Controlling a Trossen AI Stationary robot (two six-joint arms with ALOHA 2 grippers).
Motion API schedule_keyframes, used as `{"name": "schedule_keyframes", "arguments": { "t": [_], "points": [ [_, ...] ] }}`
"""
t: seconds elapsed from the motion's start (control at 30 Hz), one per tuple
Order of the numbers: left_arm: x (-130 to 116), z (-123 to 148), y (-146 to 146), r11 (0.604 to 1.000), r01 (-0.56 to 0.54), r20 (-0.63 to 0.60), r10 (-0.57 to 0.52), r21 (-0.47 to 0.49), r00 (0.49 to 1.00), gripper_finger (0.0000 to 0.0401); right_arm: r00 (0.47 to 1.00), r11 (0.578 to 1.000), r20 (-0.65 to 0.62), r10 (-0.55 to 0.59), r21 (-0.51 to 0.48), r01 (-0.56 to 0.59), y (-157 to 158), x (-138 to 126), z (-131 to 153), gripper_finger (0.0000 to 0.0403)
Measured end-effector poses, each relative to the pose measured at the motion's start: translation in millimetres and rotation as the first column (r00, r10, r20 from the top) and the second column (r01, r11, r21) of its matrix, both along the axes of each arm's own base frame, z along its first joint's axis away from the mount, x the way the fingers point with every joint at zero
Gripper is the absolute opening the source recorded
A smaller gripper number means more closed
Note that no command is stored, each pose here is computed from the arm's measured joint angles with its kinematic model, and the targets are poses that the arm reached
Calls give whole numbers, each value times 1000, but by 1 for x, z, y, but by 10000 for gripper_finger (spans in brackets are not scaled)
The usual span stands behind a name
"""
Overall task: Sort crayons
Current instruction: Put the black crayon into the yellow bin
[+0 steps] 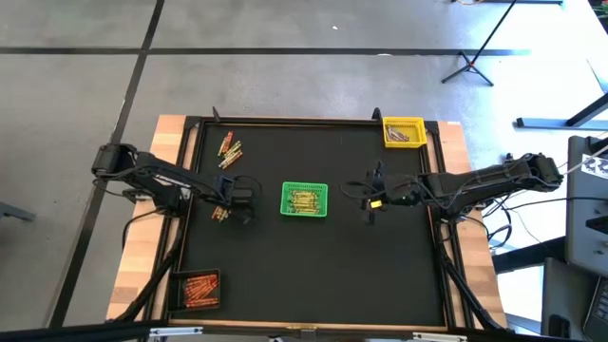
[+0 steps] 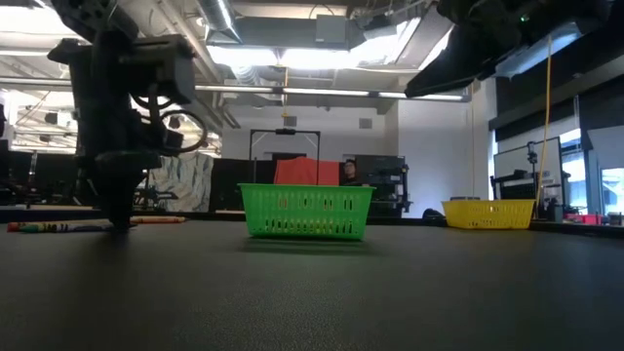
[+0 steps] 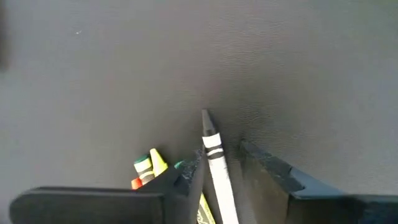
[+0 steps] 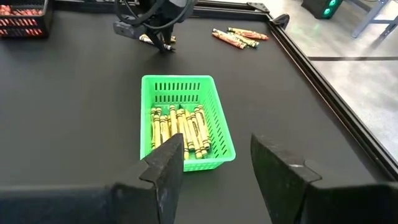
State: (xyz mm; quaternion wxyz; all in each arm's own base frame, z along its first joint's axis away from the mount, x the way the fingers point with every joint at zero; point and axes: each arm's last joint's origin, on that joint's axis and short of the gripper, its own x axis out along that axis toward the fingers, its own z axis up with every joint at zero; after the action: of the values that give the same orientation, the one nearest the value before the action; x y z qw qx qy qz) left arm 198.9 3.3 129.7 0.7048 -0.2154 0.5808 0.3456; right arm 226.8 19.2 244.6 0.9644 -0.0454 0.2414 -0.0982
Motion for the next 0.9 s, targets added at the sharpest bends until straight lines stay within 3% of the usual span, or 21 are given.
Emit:
{"name": "schedule_keyframes", "arguments": {
  "t": [0.1, 0.2, 0.3, 0.37, 0.47, 0.57, 0.7, 0.9],
  "points": [
    [1, -2, 0, 1000, 14, -11, -14, -13, 1000, 74, 1000, 1000, 28, -12, -15, 12, 0, 1, 3, 184],
    [1, -2, -1, 999, 24, -6, -24, -23, 1000, 41, 981, 988, 165, -100, -102, 118, -3, 6, 16, 184],
    [2, -2, -1, 999, 30, -2, -30, -21, 1000, 11, 910, 947, 364, -200, -165, 274, -8, 9, 38, 184],
    [2, -2, -1, 999, 31, -3, -31, -18, 1000, 7, 852, 924, 480, -207, -190, 332, -13, 8, 53, 184],
    [1, 0, -1, 999, 52, 2, -52, -17, 999, 8, 808, 905, 553, -206, -207, 372, -17, 6, 64, 184],
    [3, 8, -3, 996, 85, 25, -85, -2, 996, 5, 826, 904, 526, -202, -224, 363, -17, 5, 63, 184],
    [12, 34, -11, 988, 156, 150, -157, 18, 976, 2, 901, 932, 404, -154, -244, 269, -4, 6, 47, 184],
    [21, 57, -26, 968, 236, 259, -251, 88, 933, 2, 974, 984, 225, 27, -177, 14, 24, 4, 24, 184]
  ]
}}
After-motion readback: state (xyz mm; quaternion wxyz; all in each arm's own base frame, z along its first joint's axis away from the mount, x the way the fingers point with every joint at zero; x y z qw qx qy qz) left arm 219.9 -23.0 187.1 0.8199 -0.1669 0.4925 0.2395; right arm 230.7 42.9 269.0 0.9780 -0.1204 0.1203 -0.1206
